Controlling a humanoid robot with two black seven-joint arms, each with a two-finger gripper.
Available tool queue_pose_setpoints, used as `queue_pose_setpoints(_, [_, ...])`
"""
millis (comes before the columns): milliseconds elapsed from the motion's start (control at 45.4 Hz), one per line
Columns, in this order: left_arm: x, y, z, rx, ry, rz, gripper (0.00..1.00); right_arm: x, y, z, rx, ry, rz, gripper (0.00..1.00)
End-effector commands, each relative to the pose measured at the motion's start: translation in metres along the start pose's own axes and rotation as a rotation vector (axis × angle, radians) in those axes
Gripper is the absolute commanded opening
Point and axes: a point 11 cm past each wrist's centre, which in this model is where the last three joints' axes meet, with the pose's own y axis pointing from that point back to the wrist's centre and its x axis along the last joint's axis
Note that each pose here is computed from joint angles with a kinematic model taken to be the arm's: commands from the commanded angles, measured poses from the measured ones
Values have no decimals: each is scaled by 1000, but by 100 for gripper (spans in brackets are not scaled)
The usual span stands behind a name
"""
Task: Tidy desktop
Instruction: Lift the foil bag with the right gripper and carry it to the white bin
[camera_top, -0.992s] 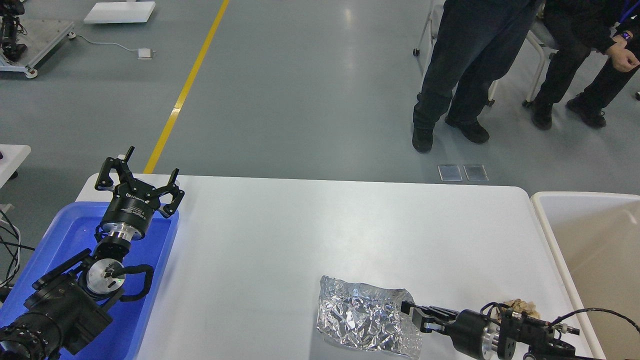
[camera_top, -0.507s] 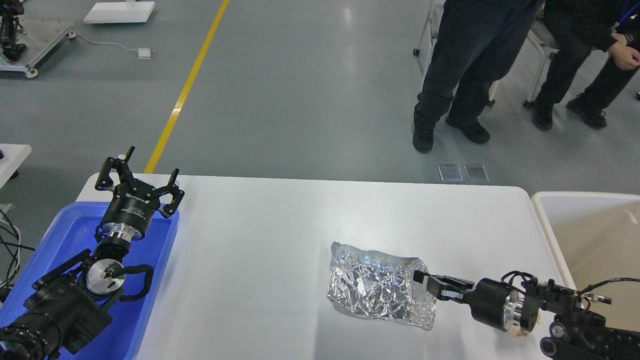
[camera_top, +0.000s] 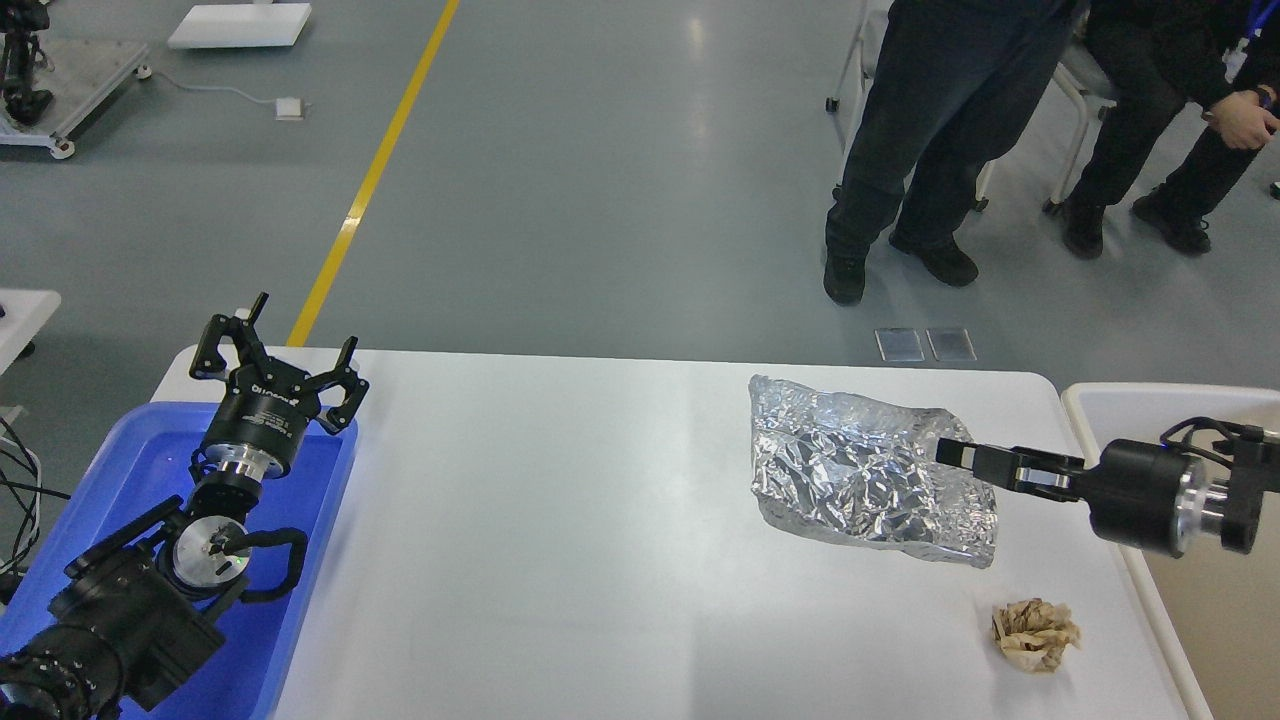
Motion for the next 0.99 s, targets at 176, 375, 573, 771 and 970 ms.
queue_pose_setpoints(176, [0, 0, 0, 0, 0, 0, 100, 47, 48, 66, -321, -116, 113, 0])
queue_pose_setpoints(375, [0, 0, 0, 1, -1, 0, 100, 73, 97, 125, -500, -273, 273, 0])
queue_pose_setpoints(573, [0, 0, 0, 0, 0, 0, 100, 89, 143, 177, -640, -448, 485, 0])
queue_pose_setpoints(771, [0, 0, 0, 0, 0, 0, 100, 83, 187, 214, -758, -576, 644, 0])
queue_pose_setpoints(970, [0, 0, 0, 0, 0, 0, 100, 47, 204, 238, -855, -630, 676, 0])
